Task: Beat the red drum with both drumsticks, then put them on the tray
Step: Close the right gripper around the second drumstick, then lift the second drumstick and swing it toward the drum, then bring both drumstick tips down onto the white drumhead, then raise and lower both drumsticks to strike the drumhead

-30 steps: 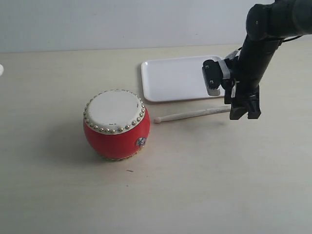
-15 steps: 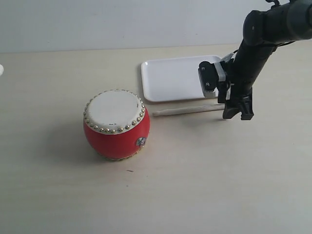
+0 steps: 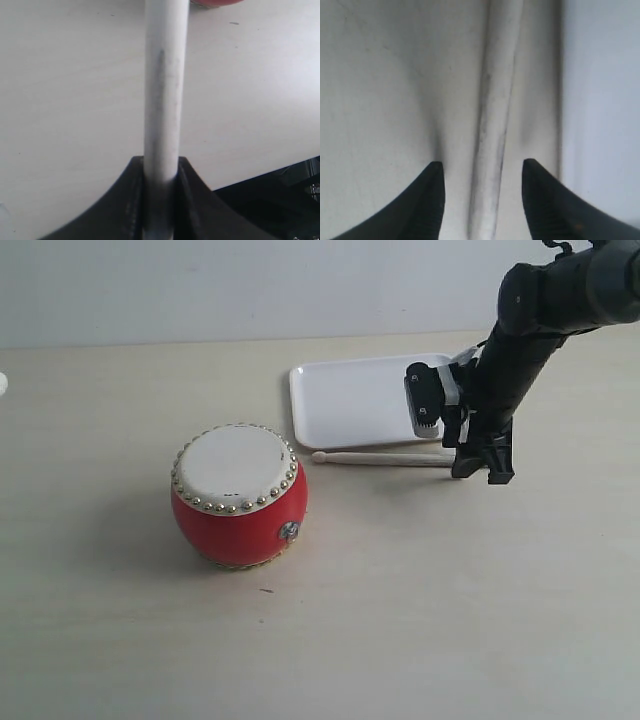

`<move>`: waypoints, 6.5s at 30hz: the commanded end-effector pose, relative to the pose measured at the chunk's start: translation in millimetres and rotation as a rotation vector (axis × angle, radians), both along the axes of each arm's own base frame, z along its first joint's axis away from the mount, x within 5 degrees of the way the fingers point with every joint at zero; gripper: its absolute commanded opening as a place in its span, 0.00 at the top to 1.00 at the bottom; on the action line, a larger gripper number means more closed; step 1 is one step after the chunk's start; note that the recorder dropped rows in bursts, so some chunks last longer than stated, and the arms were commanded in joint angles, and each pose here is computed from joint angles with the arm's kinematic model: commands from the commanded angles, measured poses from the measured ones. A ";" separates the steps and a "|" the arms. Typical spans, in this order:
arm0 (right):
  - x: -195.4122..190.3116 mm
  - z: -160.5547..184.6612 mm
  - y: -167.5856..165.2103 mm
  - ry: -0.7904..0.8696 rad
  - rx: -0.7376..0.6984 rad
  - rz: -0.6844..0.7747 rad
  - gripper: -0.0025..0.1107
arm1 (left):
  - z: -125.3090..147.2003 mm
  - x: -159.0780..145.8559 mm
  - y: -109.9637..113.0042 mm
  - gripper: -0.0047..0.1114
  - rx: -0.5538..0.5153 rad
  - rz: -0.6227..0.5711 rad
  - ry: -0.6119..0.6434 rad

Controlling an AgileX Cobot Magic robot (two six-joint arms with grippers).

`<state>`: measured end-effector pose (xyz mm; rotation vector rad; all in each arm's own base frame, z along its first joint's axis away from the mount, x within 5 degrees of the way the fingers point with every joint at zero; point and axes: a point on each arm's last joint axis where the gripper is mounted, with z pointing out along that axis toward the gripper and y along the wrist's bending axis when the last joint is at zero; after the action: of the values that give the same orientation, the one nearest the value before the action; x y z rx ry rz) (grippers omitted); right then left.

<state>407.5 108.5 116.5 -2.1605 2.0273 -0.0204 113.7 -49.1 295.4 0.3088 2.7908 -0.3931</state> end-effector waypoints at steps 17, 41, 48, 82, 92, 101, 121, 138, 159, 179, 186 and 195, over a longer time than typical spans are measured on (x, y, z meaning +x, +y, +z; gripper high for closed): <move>-5.0 -7.5 0.1 0.090 0.022 -0.031 0.91 | -0.8 -1.2 0.1 0.96 -0.007 0.009 0.002; -27.6 104.3 -3.8 -0.031 0.096 -0.198 0.98 | -0.8 -1.3 -0.1 0.96 -0.008 0.006 0.001; -54.0 167.0 -9.0 -0.084 0.197 -0.436 0.98 | -0.8 -1.3 -0.1 0.96 -0.008 0.006 0.001; -218.9 213.6 -12.2 0.413 0.612 -1.097 0.98 | -3.8 60.2 -16.1 0.96 0.070 -0.197 0.079; -248.0 154.4 -7.6 0.667 0.570 -1.097 0.98 | -49.9 62.9 -48.0 0.96 0.026 -0.358 0.231; -233.0 117.7 31.0 0.723 0.456 -1.047 0.98 | -51.3 68.8 -49.9 0.96 0.021 -0.337 0.186; -203.3 120.8 81.8 0.596 0.336 -0.943 0.98 | -51.4 70.8 -49.8 0.96 0.025 -0.329 0.164; -212.4 139.2 76.4 0.587 0.363 -0.925 0.98 | -8.7 94.1 -55.0 0.96 0.056 -0.307 0.145; -198.2 130.6 80.2 0.542 0.321 -0.946 0.98 | 1.2 87.8 -54.0 0.96 0.029 -0.282 0.115; -191.9 140.2 87.7 0.522 0.430 -0.973 0.98 | -82.7 106.2 -81.4 0.96 0.044 -0.374 0.457; -178.7 85.4 105.6 0.710 0.268 -0.991 0.98 | -1.1 83.1 -71.5 0.96 -0.037 -0.353 0.142; -219.6 232.9 78.1 0.488 0.667 -0.826 0.98 | -89.4 102.2 -82.5 0.96 0.020 -0.315 0.509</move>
<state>200.5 196.2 326.4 -0.8979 2.6203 0.9941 217.0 -127.7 234.5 0.7732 3.0950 -0.5521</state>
